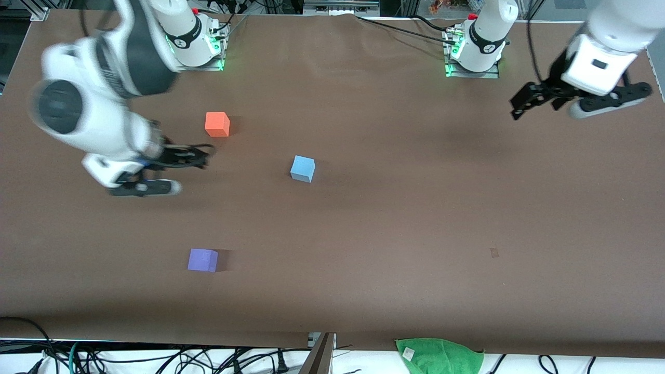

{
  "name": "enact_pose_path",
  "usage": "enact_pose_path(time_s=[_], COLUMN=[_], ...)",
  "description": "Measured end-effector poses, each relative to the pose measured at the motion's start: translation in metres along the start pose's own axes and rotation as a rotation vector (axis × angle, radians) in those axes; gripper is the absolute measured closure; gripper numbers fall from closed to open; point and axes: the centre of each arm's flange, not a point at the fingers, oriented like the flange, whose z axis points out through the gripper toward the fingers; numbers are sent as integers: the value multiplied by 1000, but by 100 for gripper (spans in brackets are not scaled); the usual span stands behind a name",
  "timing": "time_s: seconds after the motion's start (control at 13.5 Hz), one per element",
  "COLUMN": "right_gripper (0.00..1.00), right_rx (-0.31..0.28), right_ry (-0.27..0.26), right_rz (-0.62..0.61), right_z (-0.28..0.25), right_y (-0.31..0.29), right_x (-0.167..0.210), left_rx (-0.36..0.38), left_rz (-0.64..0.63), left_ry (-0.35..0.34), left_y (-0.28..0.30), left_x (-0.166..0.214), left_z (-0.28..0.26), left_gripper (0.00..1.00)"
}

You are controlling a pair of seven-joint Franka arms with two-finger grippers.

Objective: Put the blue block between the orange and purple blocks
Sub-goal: 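Lower the right gripper onto the light-blue block and close it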

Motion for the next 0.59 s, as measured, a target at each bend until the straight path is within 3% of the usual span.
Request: enact_pose_path(time_s=[0.22,0.59], right_gripper=[0,0], right_rx=[-4,-19], right_ry=[27,29], right_rz=[73,203], right_z=[51,130], right_y=[-78,-159], right_x=[-3,-17], left_rx=[6,-4], left_rz=[66,86], left_ry=[-36,-16], left_y=[-47,-39], left_x=[18,37], left_z=[20,38], left_gripper=[0,0])
